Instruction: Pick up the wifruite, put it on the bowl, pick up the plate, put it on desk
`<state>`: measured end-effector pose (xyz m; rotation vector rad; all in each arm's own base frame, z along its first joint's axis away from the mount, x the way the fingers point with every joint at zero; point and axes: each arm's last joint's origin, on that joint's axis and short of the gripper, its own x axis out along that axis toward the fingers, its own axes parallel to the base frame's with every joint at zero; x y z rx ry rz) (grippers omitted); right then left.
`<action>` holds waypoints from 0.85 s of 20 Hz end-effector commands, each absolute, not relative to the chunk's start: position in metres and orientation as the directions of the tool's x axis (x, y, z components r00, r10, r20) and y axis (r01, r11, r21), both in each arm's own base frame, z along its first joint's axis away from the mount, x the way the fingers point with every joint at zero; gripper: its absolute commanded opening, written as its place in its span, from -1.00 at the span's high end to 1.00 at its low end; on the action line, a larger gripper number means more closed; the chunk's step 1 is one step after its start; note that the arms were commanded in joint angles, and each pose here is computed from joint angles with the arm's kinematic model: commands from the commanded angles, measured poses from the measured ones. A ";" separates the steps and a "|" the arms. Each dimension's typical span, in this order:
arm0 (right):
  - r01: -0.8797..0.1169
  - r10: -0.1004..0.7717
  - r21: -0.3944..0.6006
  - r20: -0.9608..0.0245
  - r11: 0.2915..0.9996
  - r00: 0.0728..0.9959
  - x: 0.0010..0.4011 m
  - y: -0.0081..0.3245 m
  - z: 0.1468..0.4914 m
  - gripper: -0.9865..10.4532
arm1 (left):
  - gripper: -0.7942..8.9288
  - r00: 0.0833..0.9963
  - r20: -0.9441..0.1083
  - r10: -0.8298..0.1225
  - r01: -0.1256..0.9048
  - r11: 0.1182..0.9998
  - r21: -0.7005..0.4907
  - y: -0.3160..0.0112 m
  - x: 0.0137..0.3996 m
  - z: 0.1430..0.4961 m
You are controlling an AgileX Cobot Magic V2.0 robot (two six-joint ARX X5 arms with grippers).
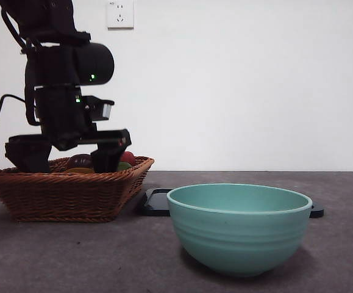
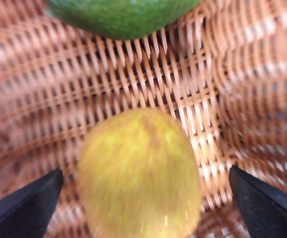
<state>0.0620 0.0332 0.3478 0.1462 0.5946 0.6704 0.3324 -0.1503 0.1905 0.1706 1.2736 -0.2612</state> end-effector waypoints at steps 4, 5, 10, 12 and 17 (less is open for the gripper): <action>-0.551 0.634 0.318 -0.450 0.772 0.629 0.060 0.033 0.353 -0.37 | -0.04 0.292 -0.951 -0.103 0.302 0.953 -0.010 -0.156 0.341 0.188; -0.550 0.634 0.318 -0.450 0.772 0.629 0.060 0.033 0.353 -0.37 | -0.04 0.295 -0.950 -0.103 0.301 0.954 -0.009 -0.155 0.341 0.188; -0.550 0.634 0.319 -0.451 0.772 0.628 0.060 0.033 0.353 -0.37 | 0.35 0.316 -0.942 -0.111 0.301 0.954 -0.011 -0.158 0.347 0.204; -0.549 0.633 0.320 -0.454 0.772 0.627 0.060 0.033 0.353 -0.37 | 0.35 0.319 -0.941 -0.112 0.304 0.952 -0.010 -0.159 0.349 0.214; -0.550 0.636 0.322 -0.454 0.771 0.625 0.060 0.033 0.353 -0.37 | 0.35 0.305 -0.947 -0.106 0.307 0.952 -0.007 -0.159 0.350 0.228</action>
